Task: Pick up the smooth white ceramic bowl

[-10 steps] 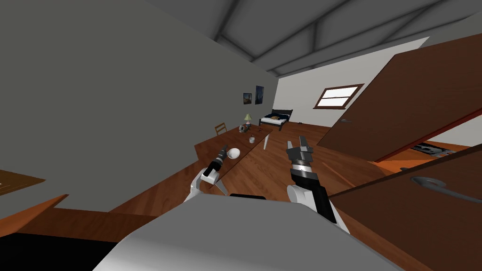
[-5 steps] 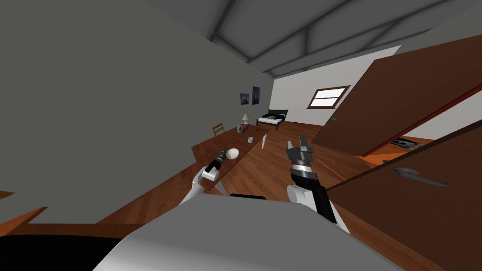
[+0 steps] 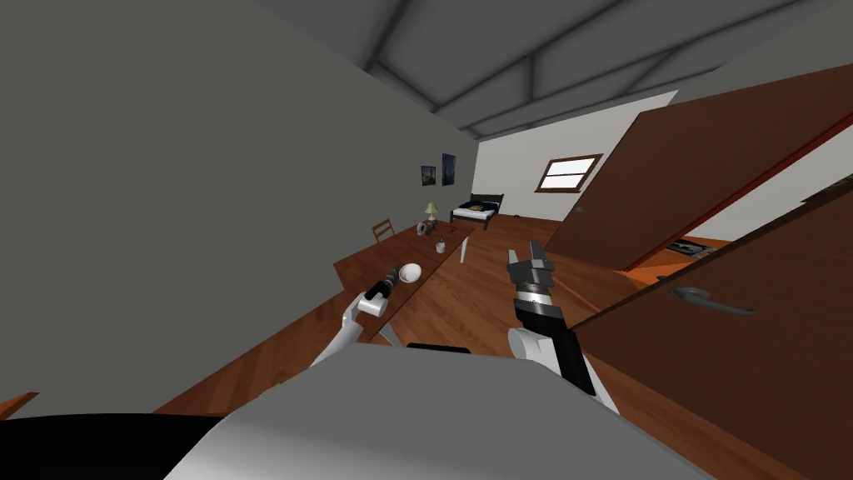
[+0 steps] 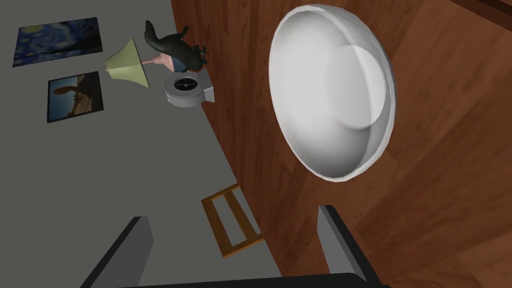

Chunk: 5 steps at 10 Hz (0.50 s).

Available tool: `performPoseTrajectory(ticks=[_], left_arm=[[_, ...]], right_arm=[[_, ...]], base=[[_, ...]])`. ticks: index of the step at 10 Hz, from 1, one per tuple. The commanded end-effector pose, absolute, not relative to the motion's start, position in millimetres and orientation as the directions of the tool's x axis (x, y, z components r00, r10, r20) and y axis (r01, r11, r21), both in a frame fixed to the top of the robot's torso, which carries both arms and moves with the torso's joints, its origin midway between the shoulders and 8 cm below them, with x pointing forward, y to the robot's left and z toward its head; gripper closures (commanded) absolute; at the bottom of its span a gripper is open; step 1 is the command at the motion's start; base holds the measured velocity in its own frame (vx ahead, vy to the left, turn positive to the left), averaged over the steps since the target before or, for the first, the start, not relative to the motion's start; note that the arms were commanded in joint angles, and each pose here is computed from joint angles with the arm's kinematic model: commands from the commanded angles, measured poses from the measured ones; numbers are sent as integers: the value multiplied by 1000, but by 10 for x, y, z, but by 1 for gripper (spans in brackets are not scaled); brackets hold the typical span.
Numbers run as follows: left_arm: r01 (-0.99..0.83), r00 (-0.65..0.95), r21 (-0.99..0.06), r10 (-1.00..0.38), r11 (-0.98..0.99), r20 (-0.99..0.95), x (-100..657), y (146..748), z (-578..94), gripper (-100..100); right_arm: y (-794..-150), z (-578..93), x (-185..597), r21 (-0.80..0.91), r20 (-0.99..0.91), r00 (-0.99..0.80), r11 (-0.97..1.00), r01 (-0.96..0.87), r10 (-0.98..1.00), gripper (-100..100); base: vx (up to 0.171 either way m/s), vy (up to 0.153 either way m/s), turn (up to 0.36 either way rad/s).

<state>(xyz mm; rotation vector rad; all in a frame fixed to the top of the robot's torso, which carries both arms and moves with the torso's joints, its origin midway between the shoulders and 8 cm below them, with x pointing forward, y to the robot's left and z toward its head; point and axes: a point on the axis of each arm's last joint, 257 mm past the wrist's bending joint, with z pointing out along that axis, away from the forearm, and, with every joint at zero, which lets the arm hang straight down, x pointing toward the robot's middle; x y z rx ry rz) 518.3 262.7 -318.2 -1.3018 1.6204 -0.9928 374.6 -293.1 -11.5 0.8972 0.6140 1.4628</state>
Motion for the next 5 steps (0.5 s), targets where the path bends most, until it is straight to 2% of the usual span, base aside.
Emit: performPoseTrajectory(ticks=[1,5], left_arm=[[-371,-129,-916,-985,152,-111,5182,2680,-3240,-100],[-505,-91,-856,-993,113,-78,5159,2895,-3608,-100]], right_arm=[[-2931,-115,3746,815,167,54,-107,-570,984,0],[-2931,-116,3746,815,167,54,-107,-570,984,0]], base=[[1,21,-50],[9,26,-106]])
